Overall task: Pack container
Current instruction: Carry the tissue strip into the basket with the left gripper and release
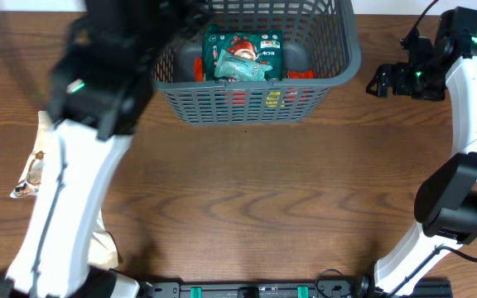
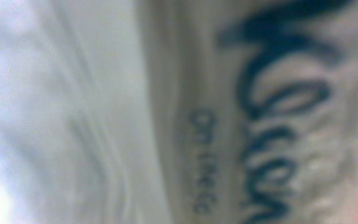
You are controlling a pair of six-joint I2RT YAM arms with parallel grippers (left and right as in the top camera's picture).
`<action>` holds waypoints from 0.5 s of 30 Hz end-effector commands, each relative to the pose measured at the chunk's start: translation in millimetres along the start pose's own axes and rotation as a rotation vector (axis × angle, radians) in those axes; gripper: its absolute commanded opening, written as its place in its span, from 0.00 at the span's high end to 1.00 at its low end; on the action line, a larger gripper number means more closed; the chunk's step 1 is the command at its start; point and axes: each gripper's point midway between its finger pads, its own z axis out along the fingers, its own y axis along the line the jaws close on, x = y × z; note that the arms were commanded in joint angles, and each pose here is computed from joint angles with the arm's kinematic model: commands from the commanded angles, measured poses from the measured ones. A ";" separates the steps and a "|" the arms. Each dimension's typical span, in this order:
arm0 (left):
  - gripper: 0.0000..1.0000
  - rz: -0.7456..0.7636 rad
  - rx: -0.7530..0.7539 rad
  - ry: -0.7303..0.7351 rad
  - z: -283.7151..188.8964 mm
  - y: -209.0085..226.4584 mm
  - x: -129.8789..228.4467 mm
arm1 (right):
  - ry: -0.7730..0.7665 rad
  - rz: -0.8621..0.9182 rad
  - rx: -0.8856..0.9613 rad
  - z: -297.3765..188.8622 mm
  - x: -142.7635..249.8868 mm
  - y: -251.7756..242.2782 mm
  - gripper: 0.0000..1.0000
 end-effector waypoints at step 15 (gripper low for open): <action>0.94 0.213 0.481 0.322 138.8 -171.2 159.5 | 0.015 -0.003 -0.002 -1.1 5.0 -2.7 0.01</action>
